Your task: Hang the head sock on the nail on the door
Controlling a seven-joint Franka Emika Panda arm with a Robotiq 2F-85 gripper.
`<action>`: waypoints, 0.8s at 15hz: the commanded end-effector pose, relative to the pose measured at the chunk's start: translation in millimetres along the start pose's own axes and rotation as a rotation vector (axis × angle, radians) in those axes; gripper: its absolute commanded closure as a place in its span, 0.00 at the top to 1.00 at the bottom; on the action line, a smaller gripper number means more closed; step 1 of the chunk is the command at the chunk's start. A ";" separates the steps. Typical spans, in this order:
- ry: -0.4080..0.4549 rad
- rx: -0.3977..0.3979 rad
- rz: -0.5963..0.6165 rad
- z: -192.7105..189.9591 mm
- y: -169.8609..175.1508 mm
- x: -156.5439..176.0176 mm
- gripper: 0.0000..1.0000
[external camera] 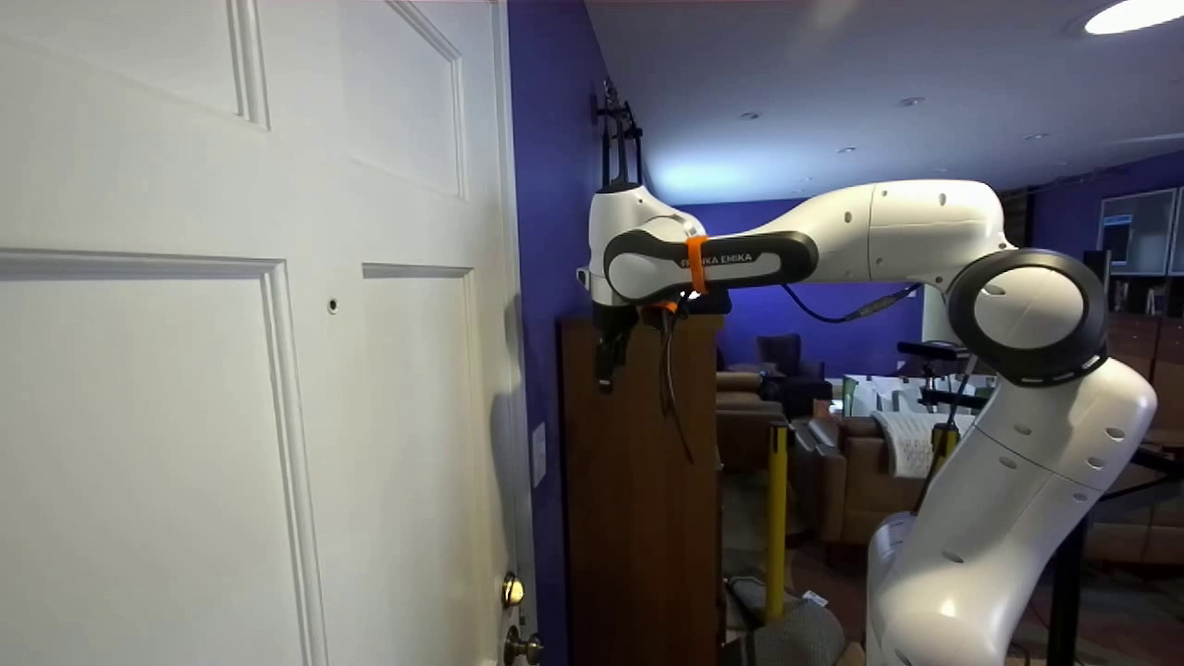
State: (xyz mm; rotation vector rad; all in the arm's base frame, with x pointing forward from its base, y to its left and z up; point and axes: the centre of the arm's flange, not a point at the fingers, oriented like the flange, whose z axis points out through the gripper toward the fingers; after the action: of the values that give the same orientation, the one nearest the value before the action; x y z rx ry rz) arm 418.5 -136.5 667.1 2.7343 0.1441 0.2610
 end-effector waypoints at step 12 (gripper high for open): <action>0.272 -0.300 0.073 2.1 176.5 -29.5 1.00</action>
State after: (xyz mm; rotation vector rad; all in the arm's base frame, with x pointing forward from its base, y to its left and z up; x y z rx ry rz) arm 405.9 -266.8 705.9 2.4580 0.1236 0.5458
